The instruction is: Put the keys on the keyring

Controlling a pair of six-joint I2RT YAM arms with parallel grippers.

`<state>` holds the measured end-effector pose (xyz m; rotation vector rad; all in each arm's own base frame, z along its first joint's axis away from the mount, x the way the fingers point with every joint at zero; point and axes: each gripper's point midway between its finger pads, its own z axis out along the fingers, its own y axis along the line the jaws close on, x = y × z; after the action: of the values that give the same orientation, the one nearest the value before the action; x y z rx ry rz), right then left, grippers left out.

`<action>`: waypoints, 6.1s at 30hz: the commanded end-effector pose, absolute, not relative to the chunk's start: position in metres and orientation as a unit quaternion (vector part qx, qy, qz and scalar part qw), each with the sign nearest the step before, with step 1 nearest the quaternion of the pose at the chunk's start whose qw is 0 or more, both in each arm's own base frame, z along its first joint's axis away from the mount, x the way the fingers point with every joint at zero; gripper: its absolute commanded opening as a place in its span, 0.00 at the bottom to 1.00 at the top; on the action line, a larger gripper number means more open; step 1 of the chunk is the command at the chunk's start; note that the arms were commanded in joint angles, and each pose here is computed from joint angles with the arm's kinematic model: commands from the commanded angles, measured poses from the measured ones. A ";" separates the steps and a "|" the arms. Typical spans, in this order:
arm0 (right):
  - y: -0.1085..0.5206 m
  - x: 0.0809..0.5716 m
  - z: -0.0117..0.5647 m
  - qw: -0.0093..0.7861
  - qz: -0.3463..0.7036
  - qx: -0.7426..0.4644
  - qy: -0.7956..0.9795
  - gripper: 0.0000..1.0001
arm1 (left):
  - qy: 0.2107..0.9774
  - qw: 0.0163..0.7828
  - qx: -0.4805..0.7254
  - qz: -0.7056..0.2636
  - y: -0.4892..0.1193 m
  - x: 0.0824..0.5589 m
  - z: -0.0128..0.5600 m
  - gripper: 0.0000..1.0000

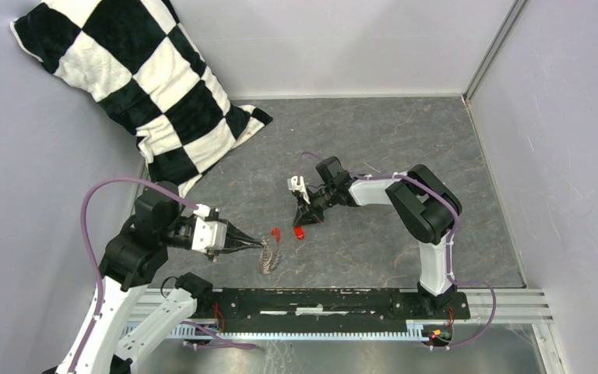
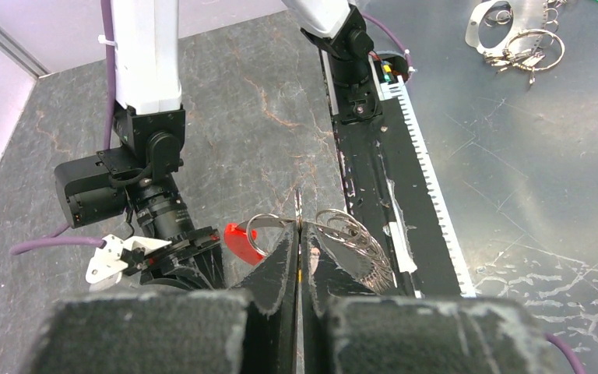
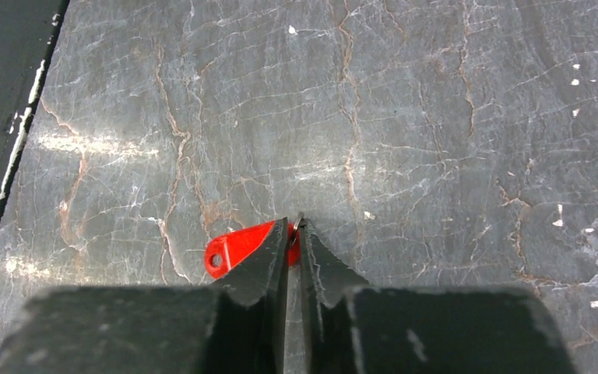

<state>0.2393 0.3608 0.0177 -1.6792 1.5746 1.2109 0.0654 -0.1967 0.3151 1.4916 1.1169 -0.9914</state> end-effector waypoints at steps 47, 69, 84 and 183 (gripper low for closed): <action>0.360 0.067 0.359 0.616 0.244 -0.727 0.180 0.01 | 0.440 0.431 0.589 -0.523 -0.211 0.051 0.343 0.02; 0.371 0.045 0.377 0.629 0.238 -0.731 0.120 0.00 | 0.364 0.480 0.632 -0.488 -0.206 0.039 0.338 0.02; 0.379 0.033 0.393 0.626 0.257 -0.731 0.083 0.01 | 0.303 0.522 0.662 -0.445 -0.207 0.042 0.343 0.02; 0.417 0.043 0.384 0.555 0.296 -0.753 0.192 0.03 | 0.300 0.531 0.686 -0.397 -0.201 0.045 0.337 0.02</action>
<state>0.0331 0.4051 0.3585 -1.8658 0.4319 0.7287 0.0416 -0.1994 0.3272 1.6223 0.8004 -1.0077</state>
